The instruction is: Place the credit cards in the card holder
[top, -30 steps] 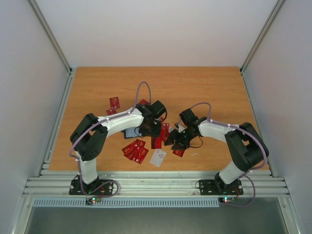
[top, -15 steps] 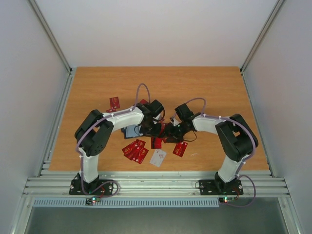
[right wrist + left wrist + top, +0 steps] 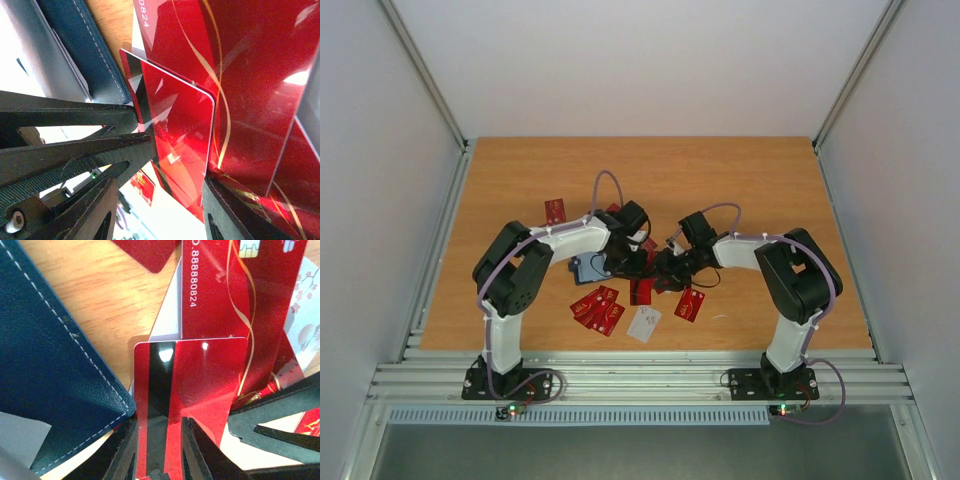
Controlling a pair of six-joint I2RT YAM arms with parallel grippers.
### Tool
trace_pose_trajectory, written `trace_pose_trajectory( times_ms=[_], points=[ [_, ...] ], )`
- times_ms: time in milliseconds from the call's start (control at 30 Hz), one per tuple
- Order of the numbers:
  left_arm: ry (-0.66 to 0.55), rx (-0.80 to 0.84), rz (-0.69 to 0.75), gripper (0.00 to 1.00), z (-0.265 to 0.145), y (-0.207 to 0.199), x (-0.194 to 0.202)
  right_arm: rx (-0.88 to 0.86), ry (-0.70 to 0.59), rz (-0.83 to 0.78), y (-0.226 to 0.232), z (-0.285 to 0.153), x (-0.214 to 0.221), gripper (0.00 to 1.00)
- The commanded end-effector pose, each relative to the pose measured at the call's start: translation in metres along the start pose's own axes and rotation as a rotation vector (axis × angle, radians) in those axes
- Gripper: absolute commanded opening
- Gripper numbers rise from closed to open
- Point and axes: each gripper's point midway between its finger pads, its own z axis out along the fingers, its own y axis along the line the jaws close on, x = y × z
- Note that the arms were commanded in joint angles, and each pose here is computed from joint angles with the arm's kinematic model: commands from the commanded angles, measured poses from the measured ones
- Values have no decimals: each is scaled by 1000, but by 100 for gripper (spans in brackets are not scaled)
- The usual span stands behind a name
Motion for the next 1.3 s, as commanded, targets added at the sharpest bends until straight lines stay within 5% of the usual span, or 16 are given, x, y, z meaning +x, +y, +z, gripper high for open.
trace_pose_trajectory(
  times_ms=[0, 767, 1033, 1267],
  points=[
    [46, 115, 20, 27, 26, -10, 13, -17, -21, 29, -11, 10, -10, 48],
    [102, 410, -2, 26, 33, -41, 33, -344, -10, -127, 46, -9, -10, 37],
    [97, 425, -12, 26, 28, -44, 31, -341, 5, -124, 43, -6, -10, 33],
    [5, 328, 31, 29, -25, -47, 20, -137, -31, -181, 30, -29, 10, 35]
  ],
)
